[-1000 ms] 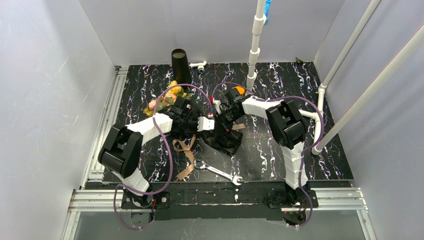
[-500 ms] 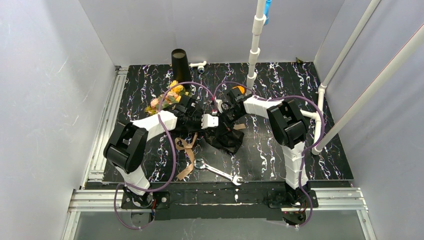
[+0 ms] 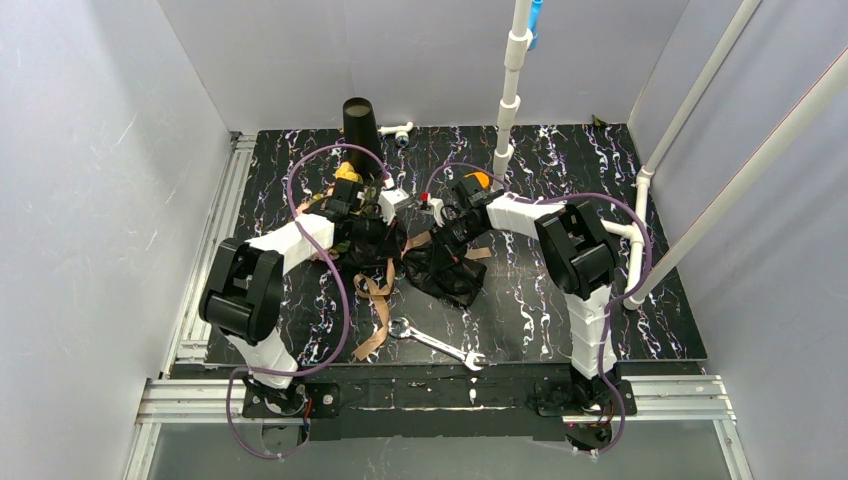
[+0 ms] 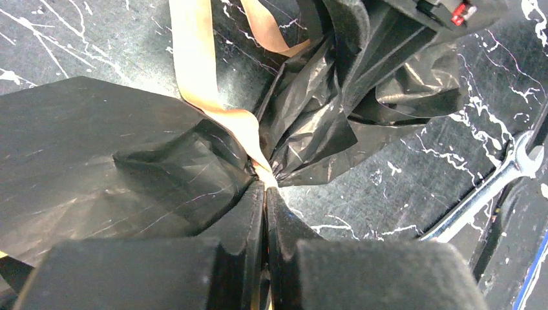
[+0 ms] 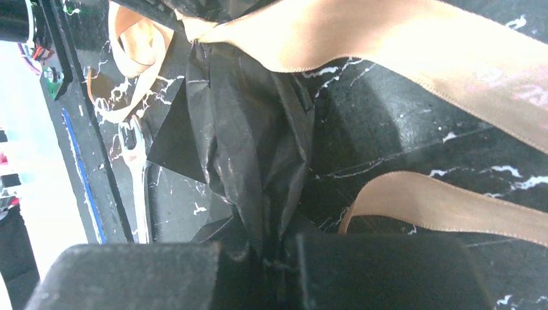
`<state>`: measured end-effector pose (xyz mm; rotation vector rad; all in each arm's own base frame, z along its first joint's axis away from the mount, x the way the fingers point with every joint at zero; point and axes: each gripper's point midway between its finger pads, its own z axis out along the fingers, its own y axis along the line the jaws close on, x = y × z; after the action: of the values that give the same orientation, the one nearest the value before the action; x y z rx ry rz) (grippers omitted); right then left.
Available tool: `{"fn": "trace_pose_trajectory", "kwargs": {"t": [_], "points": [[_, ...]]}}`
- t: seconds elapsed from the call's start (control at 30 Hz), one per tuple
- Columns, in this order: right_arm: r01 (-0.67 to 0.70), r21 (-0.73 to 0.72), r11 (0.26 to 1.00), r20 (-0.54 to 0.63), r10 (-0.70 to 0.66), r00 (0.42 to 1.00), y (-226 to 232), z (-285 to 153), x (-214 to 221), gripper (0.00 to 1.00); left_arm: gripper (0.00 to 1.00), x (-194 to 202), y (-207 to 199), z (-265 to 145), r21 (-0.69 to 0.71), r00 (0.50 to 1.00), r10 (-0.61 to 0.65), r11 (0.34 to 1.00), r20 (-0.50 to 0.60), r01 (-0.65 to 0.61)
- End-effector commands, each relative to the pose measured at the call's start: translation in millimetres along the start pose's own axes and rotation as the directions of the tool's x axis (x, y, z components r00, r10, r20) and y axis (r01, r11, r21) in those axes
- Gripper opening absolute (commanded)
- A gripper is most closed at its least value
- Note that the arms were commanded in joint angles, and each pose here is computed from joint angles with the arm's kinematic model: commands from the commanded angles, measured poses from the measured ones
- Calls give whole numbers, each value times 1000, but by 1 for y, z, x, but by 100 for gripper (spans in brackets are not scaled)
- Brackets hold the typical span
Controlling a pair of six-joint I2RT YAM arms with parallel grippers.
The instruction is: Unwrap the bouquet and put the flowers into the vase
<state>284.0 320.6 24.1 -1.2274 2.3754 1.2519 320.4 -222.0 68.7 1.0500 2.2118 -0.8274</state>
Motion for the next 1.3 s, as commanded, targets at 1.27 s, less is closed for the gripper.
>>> {"fn": "trace_pose_trajectory", "kwargs": {"t": [1.27], "points": [[-103, 210, 972, -167, 139, 976, -51, -10, 62, 1, 23, -37, 7, 32, -42, 664, 741, 664, -99, -747]]}}
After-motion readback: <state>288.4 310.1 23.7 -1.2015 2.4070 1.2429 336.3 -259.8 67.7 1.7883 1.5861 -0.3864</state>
